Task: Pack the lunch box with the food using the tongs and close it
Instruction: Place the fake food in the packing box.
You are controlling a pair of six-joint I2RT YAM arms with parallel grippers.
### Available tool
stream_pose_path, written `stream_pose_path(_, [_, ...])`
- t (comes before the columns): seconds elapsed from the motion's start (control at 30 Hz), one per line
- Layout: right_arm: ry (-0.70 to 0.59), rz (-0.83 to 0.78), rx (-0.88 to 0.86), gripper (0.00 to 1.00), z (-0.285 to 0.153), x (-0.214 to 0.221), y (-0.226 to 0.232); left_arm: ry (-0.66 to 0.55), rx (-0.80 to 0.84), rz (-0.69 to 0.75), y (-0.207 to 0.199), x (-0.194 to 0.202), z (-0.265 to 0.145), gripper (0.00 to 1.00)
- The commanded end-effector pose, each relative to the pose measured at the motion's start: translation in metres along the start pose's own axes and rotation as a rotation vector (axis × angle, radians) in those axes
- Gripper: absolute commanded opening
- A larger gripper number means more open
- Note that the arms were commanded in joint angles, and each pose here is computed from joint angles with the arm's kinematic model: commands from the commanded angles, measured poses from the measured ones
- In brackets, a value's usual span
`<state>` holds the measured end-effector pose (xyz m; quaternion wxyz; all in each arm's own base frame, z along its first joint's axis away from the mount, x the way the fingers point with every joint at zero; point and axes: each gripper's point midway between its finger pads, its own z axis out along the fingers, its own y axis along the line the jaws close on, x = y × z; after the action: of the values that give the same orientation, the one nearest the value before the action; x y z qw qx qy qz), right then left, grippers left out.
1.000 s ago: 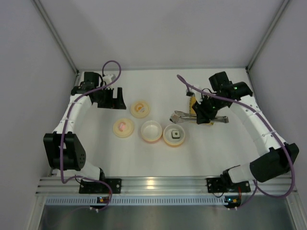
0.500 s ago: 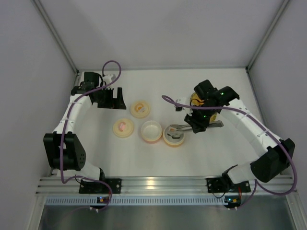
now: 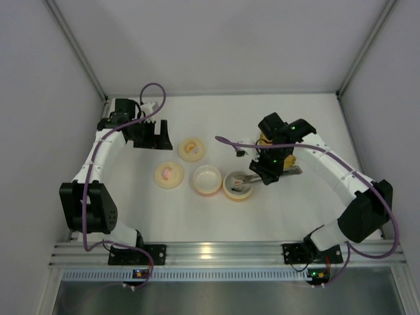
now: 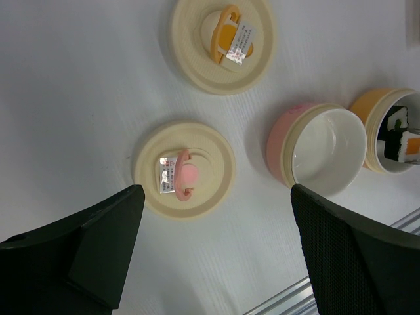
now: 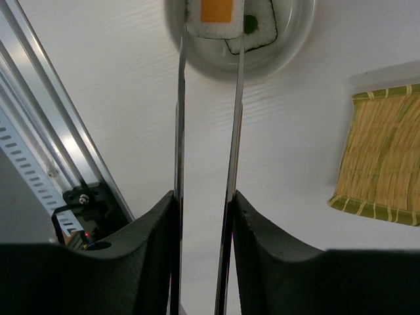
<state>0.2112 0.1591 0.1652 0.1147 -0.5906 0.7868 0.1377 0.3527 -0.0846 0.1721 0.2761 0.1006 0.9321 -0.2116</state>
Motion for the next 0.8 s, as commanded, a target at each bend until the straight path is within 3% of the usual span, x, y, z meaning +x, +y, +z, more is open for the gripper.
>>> stream_pose_path(0.0, [-0.032,-0.053,0.022,0.33,0.002,-0.013,-0.005,-0.050,-0.002,0.035,-0.002,-0.008,-0.009,0.98])
stream_pose_path(0.23, [-0.033,-0.052,0.024,0.36,0.007,-0.018,-0.010,-0.046,-0.005,0.032,0.000,-0.007,-0.007,0.98])
stream_pose_path(0.53, [-0.053,-0.042,0.033,0.63,0.004,-0.026,-0.012,-0.043,-0.006,0.033,0.000,-0.006,-0.006,0.98])
stream_pose_path(0.77, [-0.109,-0.035,0.066,0.63,-0.013,-0.037,-0.013,-0.045,-0.002,0.029,-0.001,-0.006,-0.007,0.98])
